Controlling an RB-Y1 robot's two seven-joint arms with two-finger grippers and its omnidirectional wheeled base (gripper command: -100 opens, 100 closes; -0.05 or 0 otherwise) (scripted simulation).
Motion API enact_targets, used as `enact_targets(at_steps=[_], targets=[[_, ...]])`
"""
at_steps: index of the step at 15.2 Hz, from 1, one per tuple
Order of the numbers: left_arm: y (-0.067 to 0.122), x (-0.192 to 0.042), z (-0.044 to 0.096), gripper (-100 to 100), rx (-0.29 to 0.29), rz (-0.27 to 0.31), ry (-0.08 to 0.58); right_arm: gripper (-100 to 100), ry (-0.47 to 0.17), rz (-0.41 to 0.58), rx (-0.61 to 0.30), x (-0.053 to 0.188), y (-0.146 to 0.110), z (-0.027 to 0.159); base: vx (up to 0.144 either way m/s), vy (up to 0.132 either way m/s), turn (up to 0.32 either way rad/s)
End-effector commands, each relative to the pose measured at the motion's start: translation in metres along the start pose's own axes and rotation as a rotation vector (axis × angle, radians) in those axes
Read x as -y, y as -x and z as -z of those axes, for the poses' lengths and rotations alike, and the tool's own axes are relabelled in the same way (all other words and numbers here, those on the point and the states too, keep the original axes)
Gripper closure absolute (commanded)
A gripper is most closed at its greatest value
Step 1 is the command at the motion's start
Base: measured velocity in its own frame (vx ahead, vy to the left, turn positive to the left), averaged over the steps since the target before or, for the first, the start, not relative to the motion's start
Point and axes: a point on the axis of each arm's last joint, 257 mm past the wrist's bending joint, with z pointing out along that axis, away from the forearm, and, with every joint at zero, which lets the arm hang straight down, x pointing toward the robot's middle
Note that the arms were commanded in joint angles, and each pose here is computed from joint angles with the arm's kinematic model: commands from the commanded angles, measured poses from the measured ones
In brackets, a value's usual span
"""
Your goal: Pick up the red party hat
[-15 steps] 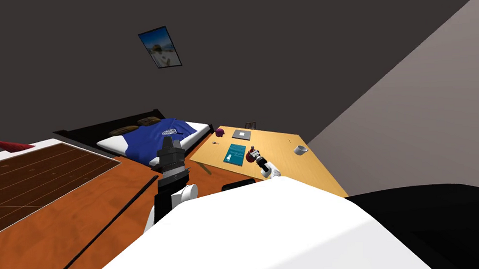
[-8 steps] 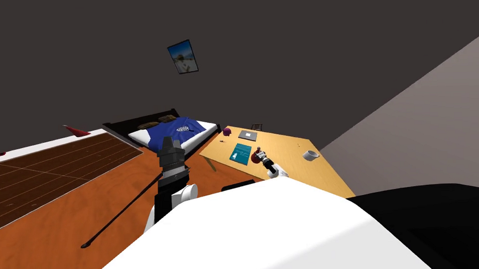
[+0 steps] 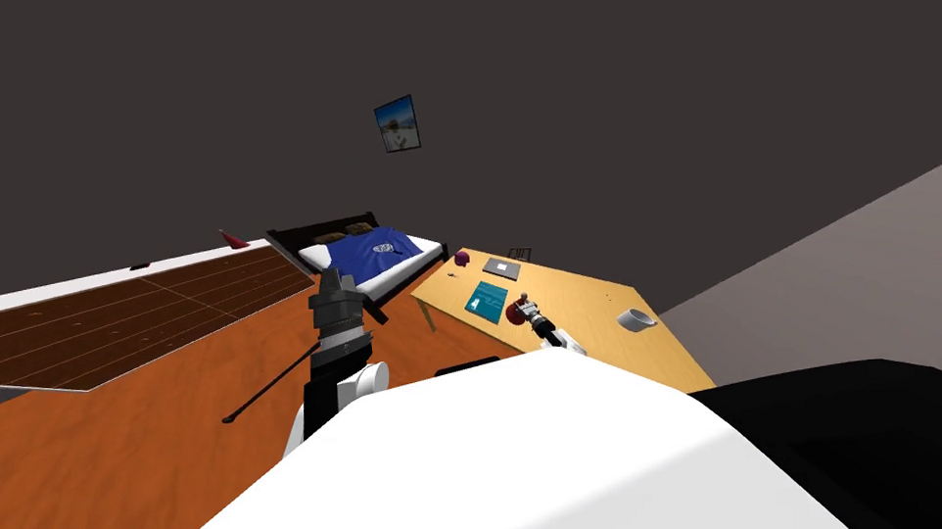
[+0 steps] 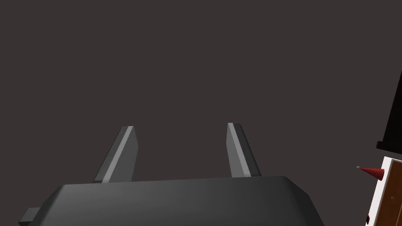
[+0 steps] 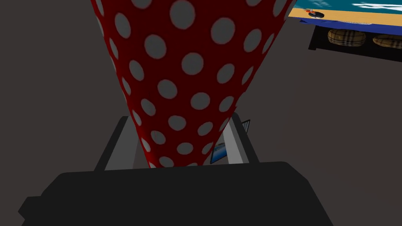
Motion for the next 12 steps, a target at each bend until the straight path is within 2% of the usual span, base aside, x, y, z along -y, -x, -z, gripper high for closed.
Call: enact_targets(at_steps=[1,3,4,6,7,9,10,12], targets=[[0.0,0.0,0.0,0,0.0,0.0,0.0,100,-0.04,0.003,-0.023,0.034,-0.016,0.019,-0.035,0.088,0.29],[0.0,0.0,0.0,0,0.0,0.0,0.0,100,-0.056,-0.026,-0.013,0.038,-0.014,0.019,-0.03,0.082,0.186],[0.0,0.0,0.0,0,0.0,0.0,0.0,100,-0.085,-0.006,-0.026,0.067,-0.022,0.036,-0.019,0.085,0.27],[0.0,0.0,0.0,0,0.0,0.0,0.0,100,-0.102,-0.034,-0.015,0.071,-0.019,0.036,-0.024,0.072,0.179],[0.0,0.0,0.0,0,0.0,0.0,0.0,100,-0.132,-0.018,-0.026,0.097,-0.026,0.053,-0.025,0.083,0.323],[0.0,0.0,0.0,0,0.0,0.0,0.0,100,-0.15,-0.04,-0.014,0.104,-0.023,0.054,-0.024,0.073,0.177],[0.0,0.0,0.0,0,0.0,0.0,0.0,100,-0.182,-0.016,-0.023,0.132,-0.027,0.071,-0.019,0.077,0.27],[0.0,0.0,0.0,0,0.0,0.0,0.0,100,-0.2,-0.043,-0.011,0.137,-0.024,0.072,-0.014,0.069,0.187]])
